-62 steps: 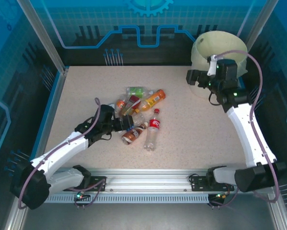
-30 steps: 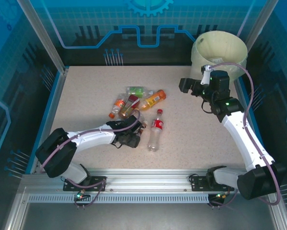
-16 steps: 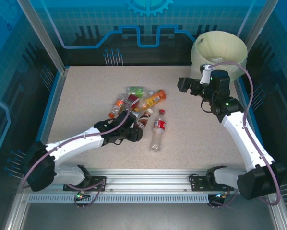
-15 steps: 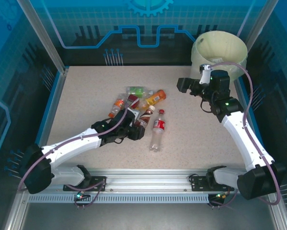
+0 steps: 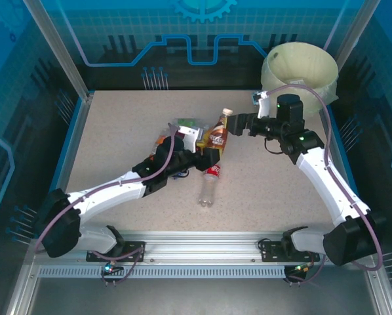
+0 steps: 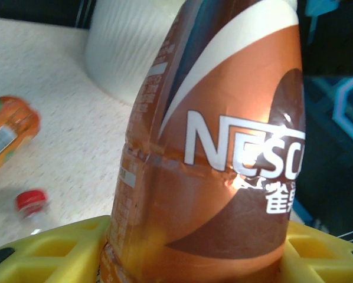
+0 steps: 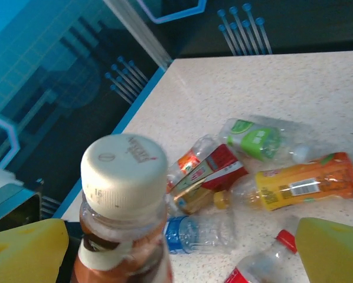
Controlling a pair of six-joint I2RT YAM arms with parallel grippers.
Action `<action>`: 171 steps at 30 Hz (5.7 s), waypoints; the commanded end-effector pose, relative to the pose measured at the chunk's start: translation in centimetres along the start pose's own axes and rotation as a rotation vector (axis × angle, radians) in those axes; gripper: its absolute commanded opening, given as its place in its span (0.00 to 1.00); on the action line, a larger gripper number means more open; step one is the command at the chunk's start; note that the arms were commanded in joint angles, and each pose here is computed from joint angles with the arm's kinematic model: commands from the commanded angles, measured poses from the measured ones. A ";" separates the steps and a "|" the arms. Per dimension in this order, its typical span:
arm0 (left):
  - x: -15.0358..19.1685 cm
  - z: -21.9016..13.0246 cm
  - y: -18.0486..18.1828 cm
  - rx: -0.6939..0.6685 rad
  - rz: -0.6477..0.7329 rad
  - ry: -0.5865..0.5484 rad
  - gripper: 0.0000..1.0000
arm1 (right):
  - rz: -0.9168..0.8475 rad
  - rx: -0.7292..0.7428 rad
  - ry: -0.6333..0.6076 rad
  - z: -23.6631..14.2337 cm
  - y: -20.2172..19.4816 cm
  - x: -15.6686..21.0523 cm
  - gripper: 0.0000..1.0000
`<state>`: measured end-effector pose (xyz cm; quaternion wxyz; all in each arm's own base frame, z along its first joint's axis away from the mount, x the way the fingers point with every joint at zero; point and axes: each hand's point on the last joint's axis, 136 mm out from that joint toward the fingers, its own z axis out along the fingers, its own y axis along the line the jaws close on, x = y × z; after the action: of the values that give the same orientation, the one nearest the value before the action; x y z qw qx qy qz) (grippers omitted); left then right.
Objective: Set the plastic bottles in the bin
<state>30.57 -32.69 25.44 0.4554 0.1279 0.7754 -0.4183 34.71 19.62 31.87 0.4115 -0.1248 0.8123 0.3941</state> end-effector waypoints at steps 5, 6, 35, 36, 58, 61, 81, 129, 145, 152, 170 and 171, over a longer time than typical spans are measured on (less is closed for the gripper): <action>-4.6 0.8 -5.3 0.207 0.028 -0.096 0.54 | -0.047 -0.152 0.037 0.2 3.8 -0.4 0.97; -4.5 0.9 -5.3 0.212 0.021 -0.093 0.54 | -0.041 -0.147 0.036 0.2 3.7 -0.4 0.96; -4.6 1.8 -0.2 0.200 -0.265 -0.066 0.95 | -0.066 0.112 -0.036 0.0 -0.3 -2.7 0.36; -4.6 1.6 0.2 0.199 -0.278 -0.071 0.96 | -0.067 0.137 -0.044 -0.2 -0.7 -3.0 0.36; -3.1 -4.7 6.8 -0.161 -0.218 -0.146 0.99 | -0.177 0.731 -0.337 -11.9 -11.1 -17.3 0.33; -2.7 -5.1 7.2 -0.179 -0.223 -0.144 0.99 | -0.188 0.857 -0.389 -13.6 -12.9 -19.1 0.34; -0.2 -6.0 9.2 -0.254 -0.295 -0.115 0.99 | -0.116 1.248 -0.590 -14.1 -24.6 -21.9 0.39; 1.6 -7.7 13.6 -0.457 -0.441 -0.137 0.99 | 0.004 0.710 -0.259 -8.0 -14.2 -15.6 1.00; 1.1 -13.7 16.3 -0.631 -0.523 -0.329 0.99 | 0.340 0.567 -0.085 0.3 -8.6 4.2 1.00; 1.5 -14.5 16.7 -0.645 -0.542 -0.338 0.99 | 0.421 0.577 0.063 4.5 -8.1 11.4 0.99; 1.7 -14.0 16.8 -0.649 -0.554 -0.312 0.99 | 0.352 0.607 0.408 13.5 -7.4 21.9 0.80; 1.8 -14.0 16.9 -0.650 -0.557 -0.309 0.99 | 0.348 0.614 0.418 13.8 -7.7 22.2 0.80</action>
<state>30.76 -12.31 18.40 0.4551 -0.2876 0.7948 -0.2801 32.56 26.36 6.38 0.1922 0.0830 0.9645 0.1609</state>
